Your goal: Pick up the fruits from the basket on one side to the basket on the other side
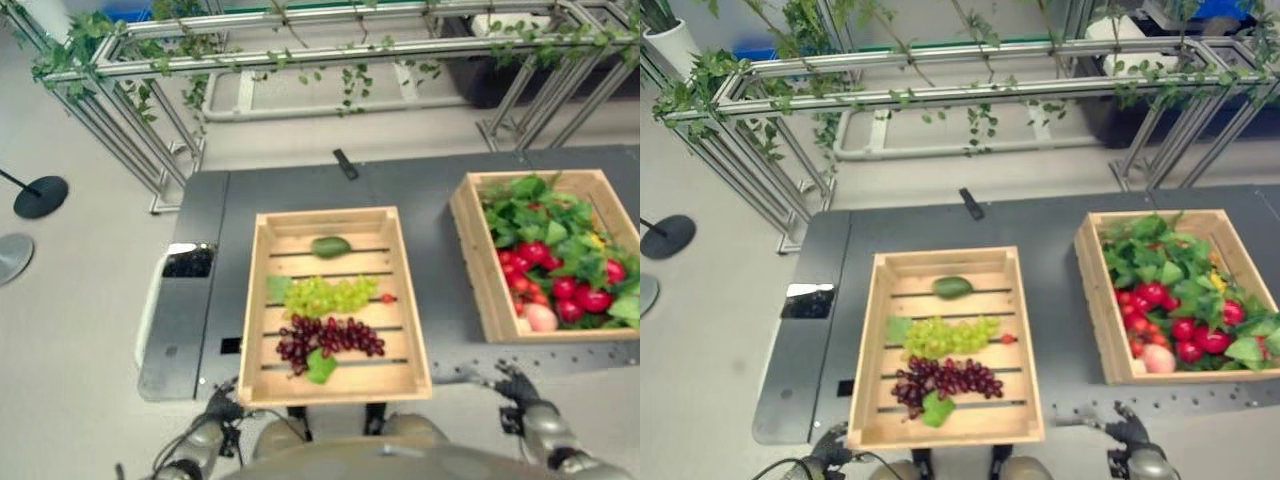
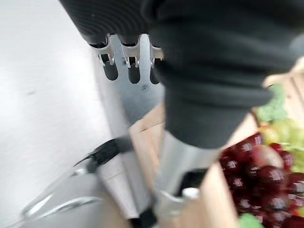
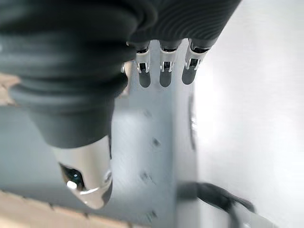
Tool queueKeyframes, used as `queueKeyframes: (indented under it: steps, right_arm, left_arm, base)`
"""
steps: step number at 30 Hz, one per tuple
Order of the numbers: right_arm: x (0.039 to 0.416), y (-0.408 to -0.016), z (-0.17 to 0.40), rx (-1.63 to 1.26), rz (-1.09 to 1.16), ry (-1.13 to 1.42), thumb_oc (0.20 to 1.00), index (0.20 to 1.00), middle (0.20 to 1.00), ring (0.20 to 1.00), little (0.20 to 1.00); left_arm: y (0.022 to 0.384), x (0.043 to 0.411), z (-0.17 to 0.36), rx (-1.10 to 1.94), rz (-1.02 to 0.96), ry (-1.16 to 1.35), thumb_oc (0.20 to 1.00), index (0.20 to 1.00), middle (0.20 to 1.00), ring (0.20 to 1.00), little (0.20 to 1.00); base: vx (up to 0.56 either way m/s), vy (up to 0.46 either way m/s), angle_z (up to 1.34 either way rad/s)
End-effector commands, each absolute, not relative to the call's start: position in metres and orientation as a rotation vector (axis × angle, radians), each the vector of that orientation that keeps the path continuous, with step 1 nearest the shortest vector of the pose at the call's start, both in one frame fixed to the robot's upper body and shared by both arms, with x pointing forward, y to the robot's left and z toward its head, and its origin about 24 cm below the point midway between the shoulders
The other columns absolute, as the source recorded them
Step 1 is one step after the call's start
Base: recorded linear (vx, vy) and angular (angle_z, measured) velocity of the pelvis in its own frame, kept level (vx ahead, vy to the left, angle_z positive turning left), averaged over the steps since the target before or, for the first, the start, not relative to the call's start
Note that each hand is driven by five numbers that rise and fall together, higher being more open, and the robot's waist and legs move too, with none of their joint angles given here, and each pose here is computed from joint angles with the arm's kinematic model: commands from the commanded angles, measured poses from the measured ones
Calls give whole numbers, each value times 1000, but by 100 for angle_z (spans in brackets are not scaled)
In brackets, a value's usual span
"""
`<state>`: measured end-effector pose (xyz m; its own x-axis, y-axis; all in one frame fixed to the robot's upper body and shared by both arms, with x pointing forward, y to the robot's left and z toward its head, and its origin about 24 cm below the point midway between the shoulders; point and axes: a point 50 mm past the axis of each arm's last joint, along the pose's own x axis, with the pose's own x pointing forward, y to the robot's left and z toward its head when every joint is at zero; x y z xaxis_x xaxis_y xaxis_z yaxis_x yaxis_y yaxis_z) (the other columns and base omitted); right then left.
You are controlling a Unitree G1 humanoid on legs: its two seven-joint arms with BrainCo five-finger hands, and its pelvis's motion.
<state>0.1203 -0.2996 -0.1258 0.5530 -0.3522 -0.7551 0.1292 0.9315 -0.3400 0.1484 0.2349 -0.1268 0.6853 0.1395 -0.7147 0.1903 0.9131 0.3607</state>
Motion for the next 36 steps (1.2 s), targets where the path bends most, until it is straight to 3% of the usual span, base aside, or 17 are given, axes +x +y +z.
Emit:
queueKeyframes:
  steps: [1,3,11,17,18,19,20,28,36]
  right_arm:
    - [153,-300,-112,-308,-251,832,1000,1000,1000,1000,1000]
    - [162,-295,-109,-315,-221,808,1000,1000,1000,1000,1000]
    - [159,-285,-115,-311,-170,841,1000,1000,1000,1000,1000]
    - [157,-282,-118,-284,-188,847,1000,1000,1000,1000,1000]
    - [158,-283,-118,-281,-195,849,1000,1000,1000,1000,1000]
    - [159,-283,-118,-281,-195,849,1000,1000,1000,1000,1000]
    - [160,-285,-117,-285,-200,849,1000,1000,1000,1000,1000]
    - [172,-282,-113,-310,-170,832,1000,1000,1000,1000,1000]
    - [170,-275,-117,-297,-141,850,1000,1000,1000,1000,1000]
  left_arm:
    - [255,222,-60,512,50,433,1000,1000,1000,1000,1000]
    - [262,246,-23,564,75,269,1000,1000,1000,1000,1000]
    - [256,259,-9,520,104,199,1000,1000,1000,1000,1000]
    - [261,211,-81,530,88,576,1000,1000,1000,1000,1000]
    - [261,183,-108,521,76,746,1000,1000,1000,1000,1000]
    - [261,183,-108,521,76,746,1000,1000,1000,1000,1000]
    - [259,141,-135,510,43,949,1000,1000,1000,1000,1000]
    - [257,82,-156,474,1,1171,1000,1000,1000,1000,1000]
    - [276,75,-151,430,118,1191,1000,1000,1000,1000,1000]
  base:
    - [-8,6,5]
    - [-18,8,8]
    - [33,3,-10]
    - [15,13,-3]
    - [-44,45,-1]
    - [-86,131,-9]
    - [-49,86,-14]
    - [-152,77,-27]
    - [-182,-104,-15]
